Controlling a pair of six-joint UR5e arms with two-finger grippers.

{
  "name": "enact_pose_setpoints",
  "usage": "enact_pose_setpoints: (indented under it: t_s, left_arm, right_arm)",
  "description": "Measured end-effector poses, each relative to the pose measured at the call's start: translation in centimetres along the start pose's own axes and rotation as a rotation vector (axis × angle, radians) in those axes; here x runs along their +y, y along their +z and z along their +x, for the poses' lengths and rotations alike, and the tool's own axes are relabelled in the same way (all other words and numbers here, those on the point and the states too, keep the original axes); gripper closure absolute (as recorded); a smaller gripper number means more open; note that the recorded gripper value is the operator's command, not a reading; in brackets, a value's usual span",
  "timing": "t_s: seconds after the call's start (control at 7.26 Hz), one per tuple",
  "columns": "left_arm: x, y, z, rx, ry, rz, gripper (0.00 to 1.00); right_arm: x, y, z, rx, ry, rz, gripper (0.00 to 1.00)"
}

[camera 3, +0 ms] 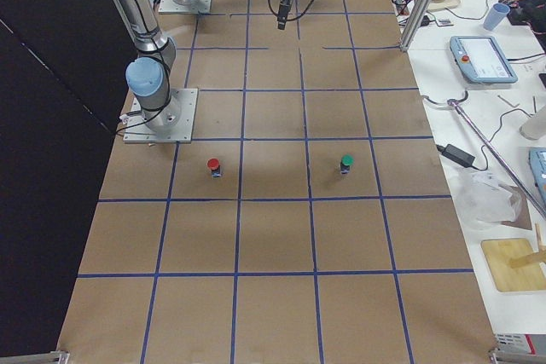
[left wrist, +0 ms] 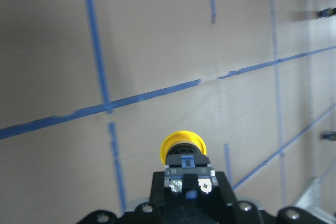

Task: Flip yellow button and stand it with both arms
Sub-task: 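Lift the yellow button with the left gripper and carry it toward the right gripper, then hold the button up with the left gripper while the right gripper approaches it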

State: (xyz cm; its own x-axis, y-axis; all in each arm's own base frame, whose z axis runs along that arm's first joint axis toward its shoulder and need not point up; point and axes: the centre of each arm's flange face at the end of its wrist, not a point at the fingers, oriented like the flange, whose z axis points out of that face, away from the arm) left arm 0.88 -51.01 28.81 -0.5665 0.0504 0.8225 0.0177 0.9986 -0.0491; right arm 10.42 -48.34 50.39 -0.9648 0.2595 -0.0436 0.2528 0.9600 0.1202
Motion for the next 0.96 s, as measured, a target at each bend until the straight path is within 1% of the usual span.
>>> enact_pose_setpoints:
  t_s: [0.14,0.28,0.41,0.55,0.69,0.96]
  left_arm:
    - [-0.2,1.5,0.1,0.111,-0.036,0.044,0.99]
    - [-0.8,2.5,-0.3,0.172,-0.046,0.074,0.99]
    - [-1.1,3.4,-0.5,0.21,-0.05,0.089,1.0]
    - [-1.4,4.6,0.0,0.249,-0.047,0.097,1.0]
    - [-1.6,6.5,1.4,0.298,-0.035,0.1,1.0]
    - [-1.5,10.9,5.0,0.433,-0.028,0.114,1.0]
  right_arm:
    - [-0.5,0.4,0.1,-0.099,0.089,-0.046,0.0]
    - [-0.7,0.6,0.1,-0.209,0.217,-0.11,0.0]
    - [-1.2,0.8,-0.2,-0.29,0.372,-0.173,0.0]
    - [-1.9,1.3,-0.6,-0.338,0.516,-0.232,0.0]
    - [-2.4,1.7,-1.0,-0.366,0.609,-0.275,0.0]
    - [-3.3,2.5,-1.5,-0.394,0.71,-0.339,0.0]
